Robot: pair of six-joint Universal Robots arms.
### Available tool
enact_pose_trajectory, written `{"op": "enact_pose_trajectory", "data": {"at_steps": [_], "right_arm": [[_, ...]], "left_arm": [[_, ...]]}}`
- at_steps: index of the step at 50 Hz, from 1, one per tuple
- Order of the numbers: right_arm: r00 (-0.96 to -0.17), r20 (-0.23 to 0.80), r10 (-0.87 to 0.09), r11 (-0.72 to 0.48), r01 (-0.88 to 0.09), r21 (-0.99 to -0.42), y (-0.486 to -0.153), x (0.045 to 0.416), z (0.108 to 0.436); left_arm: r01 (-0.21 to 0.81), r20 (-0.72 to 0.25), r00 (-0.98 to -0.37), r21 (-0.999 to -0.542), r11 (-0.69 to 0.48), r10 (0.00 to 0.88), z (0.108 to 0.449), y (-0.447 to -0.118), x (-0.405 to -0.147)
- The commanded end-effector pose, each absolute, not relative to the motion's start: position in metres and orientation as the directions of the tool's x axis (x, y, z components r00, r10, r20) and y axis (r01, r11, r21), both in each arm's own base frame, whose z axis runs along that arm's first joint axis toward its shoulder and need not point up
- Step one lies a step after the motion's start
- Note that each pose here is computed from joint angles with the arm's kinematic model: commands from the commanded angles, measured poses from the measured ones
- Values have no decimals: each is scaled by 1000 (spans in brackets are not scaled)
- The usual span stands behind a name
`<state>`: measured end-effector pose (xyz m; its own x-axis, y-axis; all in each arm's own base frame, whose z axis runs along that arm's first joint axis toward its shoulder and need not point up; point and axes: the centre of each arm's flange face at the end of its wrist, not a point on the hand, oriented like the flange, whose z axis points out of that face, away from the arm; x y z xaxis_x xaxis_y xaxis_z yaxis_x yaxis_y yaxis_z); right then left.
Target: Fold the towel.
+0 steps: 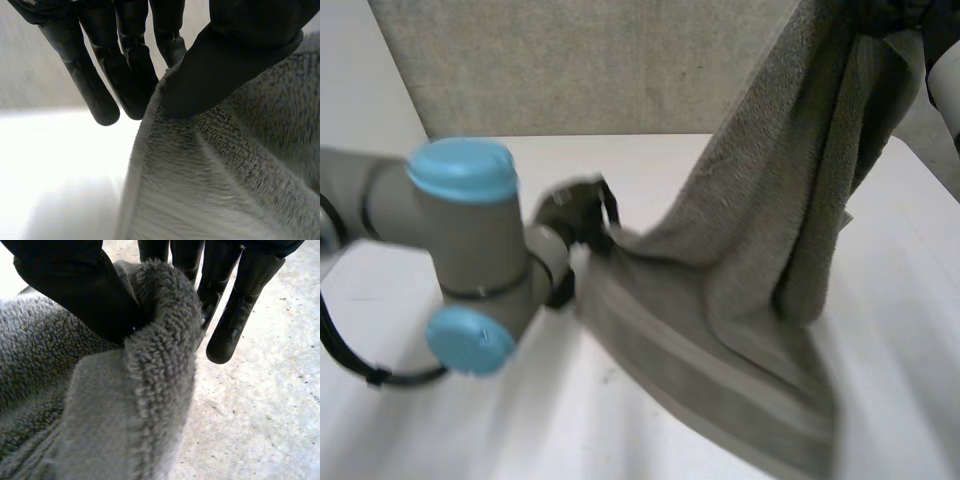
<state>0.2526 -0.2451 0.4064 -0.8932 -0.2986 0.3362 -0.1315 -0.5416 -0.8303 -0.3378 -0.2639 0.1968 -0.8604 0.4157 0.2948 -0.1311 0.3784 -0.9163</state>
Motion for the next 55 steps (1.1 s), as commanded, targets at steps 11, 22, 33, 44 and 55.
{"op": "enact_pose_trajectory", "data": {"at_steps": [11,22,33,44,55], "right_arm": [[-950,275,-147,-755,-72,-652,-309,248,425],[-867,377,-328,-448,-208,-869,-315,232,335],[-792,341,-507,77,-435,-897,-283,199,228],[-754,346,-559,156,-505,-849,-264,192,171],[-819,276,-503,178,-410,-894,-272,185,164]], "left_arm": [[-237,125,-910,-939,-250,395,394,-312,-310],[12,45,-961,-979,202,274,258,-272,-263],[177,8,-921,-882,436,390,157,-204,-257],[187,-33,-913,-919,348,406,159,-213,-258],[203,-44,-911,-913,354,410,149,-211,-257]]}}
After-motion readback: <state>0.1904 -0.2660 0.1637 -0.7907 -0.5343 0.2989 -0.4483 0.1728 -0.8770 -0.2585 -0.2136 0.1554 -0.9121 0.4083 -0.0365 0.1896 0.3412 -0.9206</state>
